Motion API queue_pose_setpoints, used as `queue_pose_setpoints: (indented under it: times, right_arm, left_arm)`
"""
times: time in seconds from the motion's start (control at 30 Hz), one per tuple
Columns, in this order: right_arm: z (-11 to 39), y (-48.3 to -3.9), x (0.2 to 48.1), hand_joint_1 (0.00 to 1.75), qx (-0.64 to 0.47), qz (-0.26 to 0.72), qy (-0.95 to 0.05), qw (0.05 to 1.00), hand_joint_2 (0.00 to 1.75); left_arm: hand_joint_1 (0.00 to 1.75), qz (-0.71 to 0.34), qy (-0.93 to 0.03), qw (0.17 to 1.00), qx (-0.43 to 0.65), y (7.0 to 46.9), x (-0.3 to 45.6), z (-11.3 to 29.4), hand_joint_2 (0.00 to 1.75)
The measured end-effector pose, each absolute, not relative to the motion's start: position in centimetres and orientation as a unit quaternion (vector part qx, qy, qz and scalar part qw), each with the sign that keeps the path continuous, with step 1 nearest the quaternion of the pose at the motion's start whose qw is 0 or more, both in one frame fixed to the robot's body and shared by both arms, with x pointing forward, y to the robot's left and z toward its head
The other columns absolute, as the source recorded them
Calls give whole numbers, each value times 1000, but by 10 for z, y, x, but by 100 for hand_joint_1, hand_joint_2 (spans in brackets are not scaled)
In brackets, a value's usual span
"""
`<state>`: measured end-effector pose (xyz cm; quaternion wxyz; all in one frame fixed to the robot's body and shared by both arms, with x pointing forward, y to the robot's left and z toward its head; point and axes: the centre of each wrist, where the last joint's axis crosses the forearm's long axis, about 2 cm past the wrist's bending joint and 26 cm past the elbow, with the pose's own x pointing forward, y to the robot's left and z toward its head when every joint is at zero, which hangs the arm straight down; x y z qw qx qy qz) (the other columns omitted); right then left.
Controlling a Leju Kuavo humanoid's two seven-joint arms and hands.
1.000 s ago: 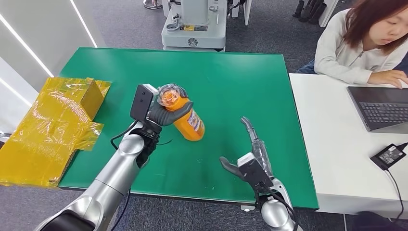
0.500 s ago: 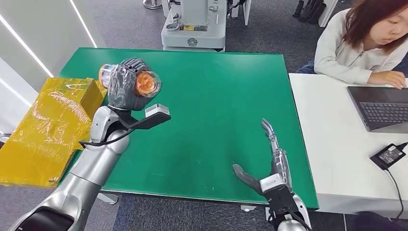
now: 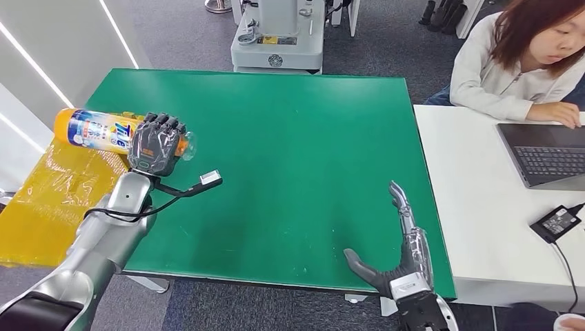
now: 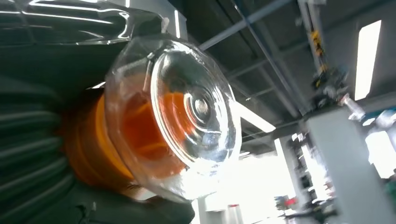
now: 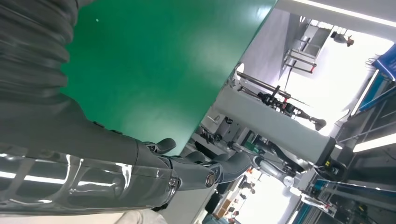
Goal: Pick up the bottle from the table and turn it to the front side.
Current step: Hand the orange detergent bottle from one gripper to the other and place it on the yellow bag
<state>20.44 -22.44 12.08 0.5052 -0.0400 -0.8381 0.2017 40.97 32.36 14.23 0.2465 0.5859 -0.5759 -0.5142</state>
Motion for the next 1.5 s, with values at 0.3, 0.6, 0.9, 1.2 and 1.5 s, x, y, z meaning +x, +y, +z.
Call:
queue_pose_setpoints:
  times: [0.3, 0.6, 0.9, 1.2, 1.5]
  right_arm:
    - [125, -225, 196, 0, -34, 210, -839, 502, 175]
    - [126, -226, 195, 0, -29, 222, -838, 498, 175]
    - [127, -228, 198, 0, -21, 227, -839, 493, 175]
    - [132, -228, 202, 0, -16, 235, -841, 488, 175]
    - [133, -228, 203, 0, -15, 237, -840, 488, 175]
  left_arm:
    - [175, -567, -456, 331, 600, 384, 384, 98, 175]
    - [175, -600, -420, 375, 568, 408, 366, 78, 175]
    - [175, -610, -443, 385, 533, 412, 356, 69, 175]
    - [0, -594, -503, 401, 482, 388, 358, 65, 175]
    - [0, -559, -544, 425, 460, 370, 361, 64, 175]
